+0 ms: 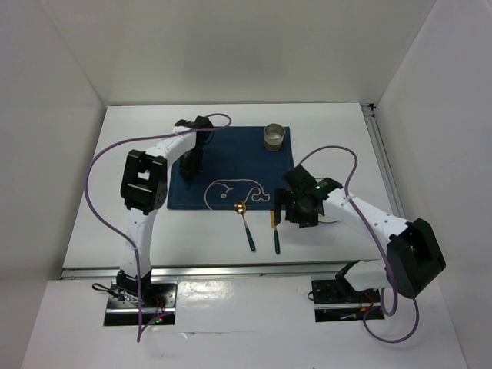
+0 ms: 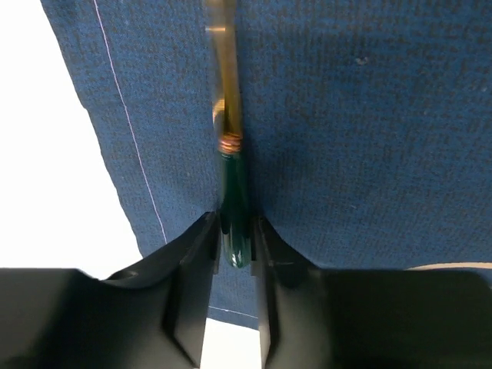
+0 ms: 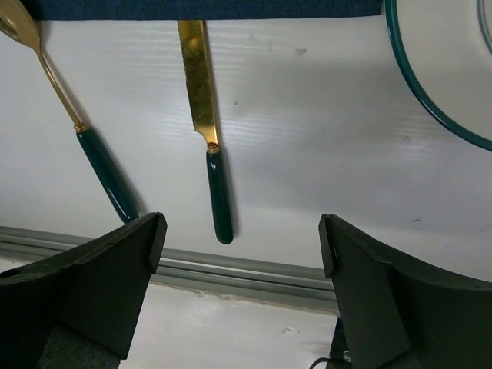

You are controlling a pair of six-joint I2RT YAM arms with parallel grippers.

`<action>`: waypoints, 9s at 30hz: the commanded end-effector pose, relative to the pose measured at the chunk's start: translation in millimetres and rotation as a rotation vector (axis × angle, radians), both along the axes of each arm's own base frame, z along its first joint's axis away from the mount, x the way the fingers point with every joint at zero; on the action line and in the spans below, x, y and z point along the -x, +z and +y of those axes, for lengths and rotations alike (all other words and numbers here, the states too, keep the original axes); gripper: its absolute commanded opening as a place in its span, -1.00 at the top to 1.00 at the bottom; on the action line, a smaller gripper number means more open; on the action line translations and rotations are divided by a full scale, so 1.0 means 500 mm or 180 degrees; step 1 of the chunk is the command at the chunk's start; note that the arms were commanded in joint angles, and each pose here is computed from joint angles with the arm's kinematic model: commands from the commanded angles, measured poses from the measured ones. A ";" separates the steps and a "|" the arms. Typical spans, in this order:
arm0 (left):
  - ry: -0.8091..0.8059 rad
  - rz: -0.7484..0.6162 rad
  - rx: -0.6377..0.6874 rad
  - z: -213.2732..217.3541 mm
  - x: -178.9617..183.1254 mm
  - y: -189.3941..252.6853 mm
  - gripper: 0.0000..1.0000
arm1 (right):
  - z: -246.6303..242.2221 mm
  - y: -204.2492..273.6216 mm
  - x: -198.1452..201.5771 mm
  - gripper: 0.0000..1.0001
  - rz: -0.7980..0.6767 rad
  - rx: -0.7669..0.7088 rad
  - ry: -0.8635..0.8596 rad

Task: Set the dinner table for one person

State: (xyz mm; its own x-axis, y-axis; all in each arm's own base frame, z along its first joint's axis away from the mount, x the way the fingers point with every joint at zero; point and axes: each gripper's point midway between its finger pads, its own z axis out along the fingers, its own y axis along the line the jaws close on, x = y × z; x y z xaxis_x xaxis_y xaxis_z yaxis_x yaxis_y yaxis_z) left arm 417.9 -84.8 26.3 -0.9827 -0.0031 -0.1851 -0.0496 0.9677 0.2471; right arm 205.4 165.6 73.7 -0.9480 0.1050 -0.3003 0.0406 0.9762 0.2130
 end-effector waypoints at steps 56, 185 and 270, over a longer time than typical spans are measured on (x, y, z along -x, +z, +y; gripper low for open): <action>0.0180 -0.1222 0.0806 -0.020 0.064 0.423 -0.56 | 0.046 -0.017 -0.333 1.00 -0.0415 0.0295 0.0319; 0.0738 -0.1230 0.1048 0.018 0.141 0.310 -0.54 | 0.216 0.026 -0.138 -0.66 -0.0508 -0.0182 0.0549; 0.0374 -0.1644 0.1395 0.011 0.132 0.493 -0.54 | 0.114 0.115 -0.398 -0.44 -0.0926 -0.0254 -0.0008</action>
State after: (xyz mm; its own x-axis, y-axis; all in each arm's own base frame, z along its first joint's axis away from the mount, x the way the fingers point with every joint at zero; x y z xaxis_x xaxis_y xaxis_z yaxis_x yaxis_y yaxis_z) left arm 353.0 -79.3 249.4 -0.7883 -0.2907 -0.5423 -0.1969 0.9542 -0.2253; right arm 385.7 224.5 47.8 -0.9150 0.1226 -0.3843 0.0127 0.9610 0.2763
